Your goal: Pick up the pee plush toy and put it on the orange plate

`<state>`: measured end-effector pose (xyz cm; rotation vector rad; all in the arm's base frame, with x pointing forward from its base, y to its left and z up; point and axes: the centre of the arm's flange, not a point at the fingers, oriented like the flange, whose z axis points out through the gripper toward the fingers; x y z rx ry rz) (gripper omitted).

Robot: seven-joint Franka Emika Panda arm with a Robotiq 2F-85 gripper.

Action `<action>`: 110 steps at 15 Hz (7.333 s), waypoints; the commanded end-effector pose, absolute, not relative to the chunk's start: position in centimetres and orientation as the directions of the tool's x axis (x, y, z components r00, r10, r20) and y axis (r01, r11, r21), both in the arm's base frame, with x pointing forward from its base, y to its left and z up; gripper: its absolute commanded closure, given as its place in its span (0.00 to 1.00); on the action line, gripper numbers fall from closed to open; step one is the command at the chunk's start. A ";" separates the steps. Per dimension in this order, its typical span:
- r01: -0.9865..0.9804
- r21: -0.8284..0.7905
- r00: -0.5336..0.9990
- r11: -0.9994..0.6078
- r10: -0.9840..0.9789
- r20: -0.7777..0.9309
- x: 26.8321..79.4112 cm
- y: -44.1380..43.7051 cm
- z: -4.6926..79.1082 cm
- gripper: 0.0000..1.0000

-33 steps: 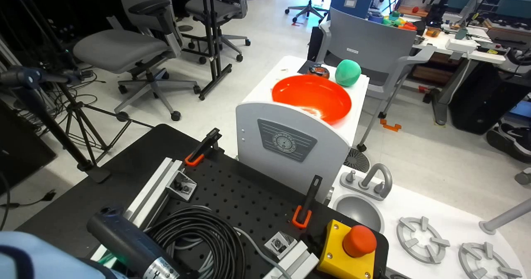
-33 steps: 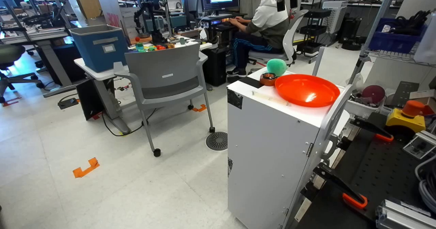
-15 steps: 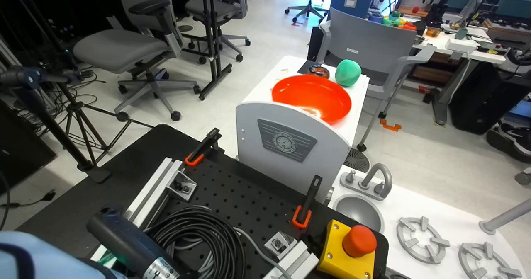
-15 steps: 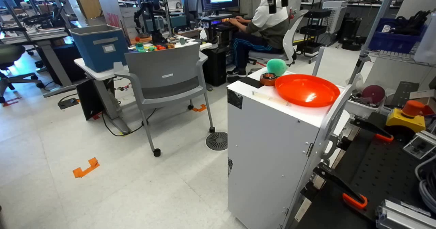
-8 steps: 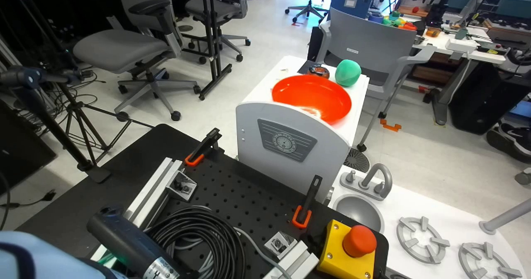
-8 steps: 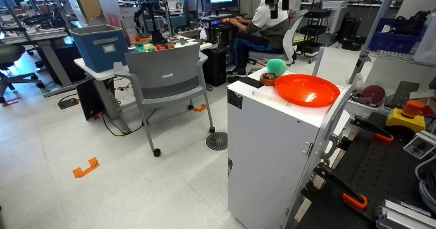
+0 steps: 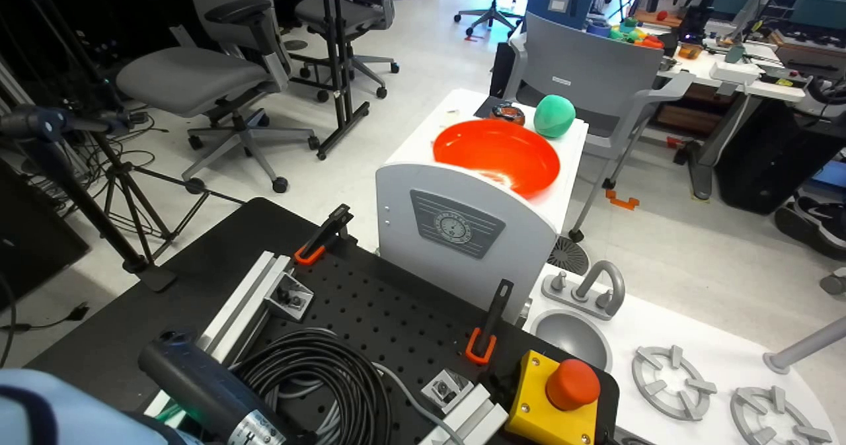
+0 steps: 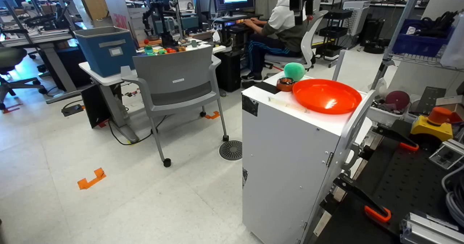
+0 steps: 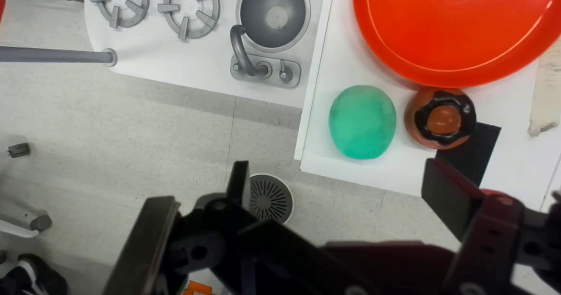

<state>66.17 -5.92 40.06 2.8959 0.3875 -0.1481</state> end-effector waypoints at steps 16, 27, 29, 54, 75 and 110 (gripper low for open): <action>0.387 0.201 0.922 -0.900 0.371 -0.112 66.5 -5.9 40.1 0.00; 0.532 0.117 0.839 -0.839 0.503 -0.210 66.7 -6.5 39.4 0.00; 0.548 0.093 0.824 -0.832 0.517 -0.230 66.8 -6.7 39.3 0.00; 0.037 -0.006 0.994 -0.999 0.037 -0.107 69.0 -7.8 40.6 0.00; 0.105 0.089 0.982 -0.990 0.089 -0.170 66.8 -6.9 37.5 0.00; 0.111 0.142 0.973 -0.984 0.079 -0.218 69.3 -5.2 32.8 0.00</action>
